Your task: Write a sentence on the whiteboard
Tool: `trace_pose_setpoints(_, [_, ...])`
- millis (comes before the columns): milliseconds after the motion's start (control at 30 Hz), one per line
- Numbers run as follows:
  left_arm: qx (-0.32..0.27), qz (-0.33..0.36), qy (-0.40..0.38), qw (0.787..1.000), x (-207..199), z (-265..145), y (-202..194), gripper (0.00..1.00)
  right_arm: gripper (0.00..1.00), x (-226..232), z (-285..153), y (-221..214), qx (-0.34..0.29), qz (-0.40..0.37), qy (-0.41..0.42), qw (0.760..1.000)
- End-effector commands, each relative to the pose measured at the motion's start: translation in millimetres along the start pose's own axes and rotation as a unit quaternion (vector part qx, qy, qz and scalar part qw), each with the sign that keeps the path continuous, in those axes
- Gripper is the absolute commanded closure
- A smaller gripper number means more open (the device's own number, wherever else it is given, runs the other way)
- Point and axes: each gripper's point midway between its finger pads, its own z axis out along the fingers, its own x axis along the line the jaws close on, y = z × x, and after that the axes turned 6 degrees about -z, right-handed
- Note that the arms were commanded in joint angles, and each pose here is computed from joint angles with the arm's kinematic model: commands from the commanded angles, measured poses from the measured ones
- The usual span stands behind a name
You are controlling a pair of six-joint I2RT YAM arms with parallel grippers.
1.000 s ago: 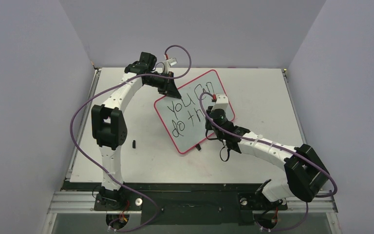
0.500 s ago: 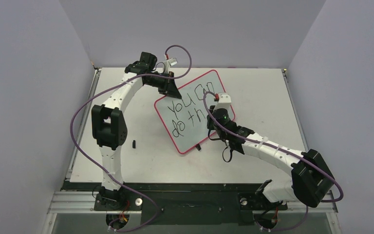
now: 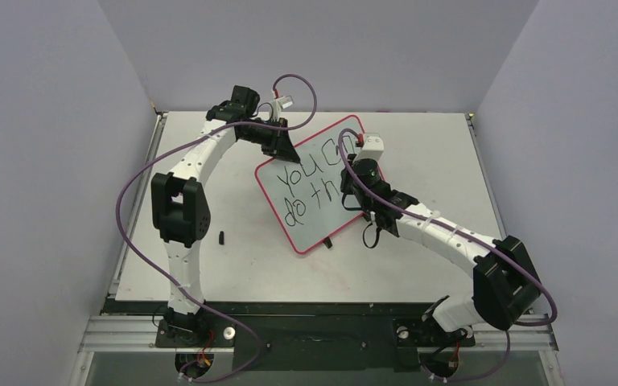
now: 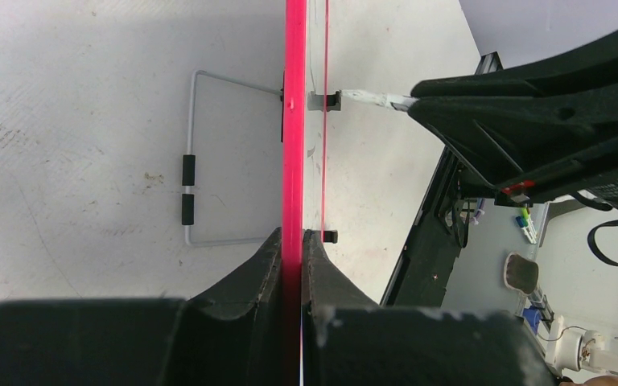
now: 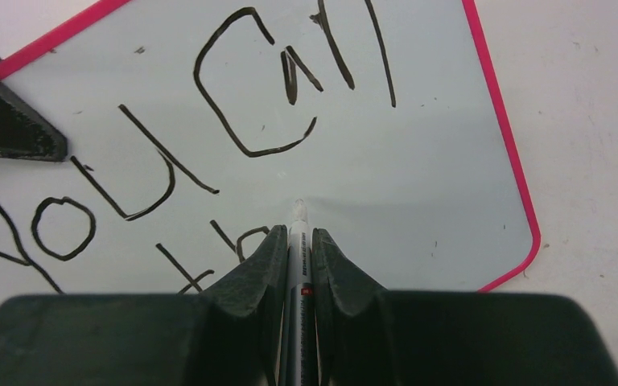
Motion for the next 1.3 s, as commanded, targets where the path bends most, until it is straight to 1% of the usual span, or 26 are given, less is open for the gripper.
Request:
trace_pose_setpoints(0, [-0.023,0.068,0.046,0.996,0.5,-11.3,16.1,1.00,1.00,3.7,11.6,18.4,-0.017,0.017,0.010,1.000])
trace_pose_setpoints(400, [-0.022,0.068,0.045,0.996,0.8,-10.7,17.0,1.00,1.00,2.5,20.1,-12.5,0.012,0.023,0.015,1.000])
trace_pose_setpoints(1033, [-0.024,0.071,0.045,0.996,-2.1,-12.6,18.2,1.00,1.00,-20.3,-1.6,-66.3,0.050,0.028,0.003,0.998])
trace_pose_setpoints(1167, [-0.024,0.071,0.045,0.996,-2.1,-12.7,18.0,1.00,1.00,-26.4,-9.1,-70.8,0.052,0.028,-0.003,0.998])
trace_pose_setpoints(1267, [-0.025,0.071,0.044,0.996,-3.1,-13.3,18.1,1.00,1.00,-28.1,-14.9,-62.2,0.043,0.030,-0.004,0.999])
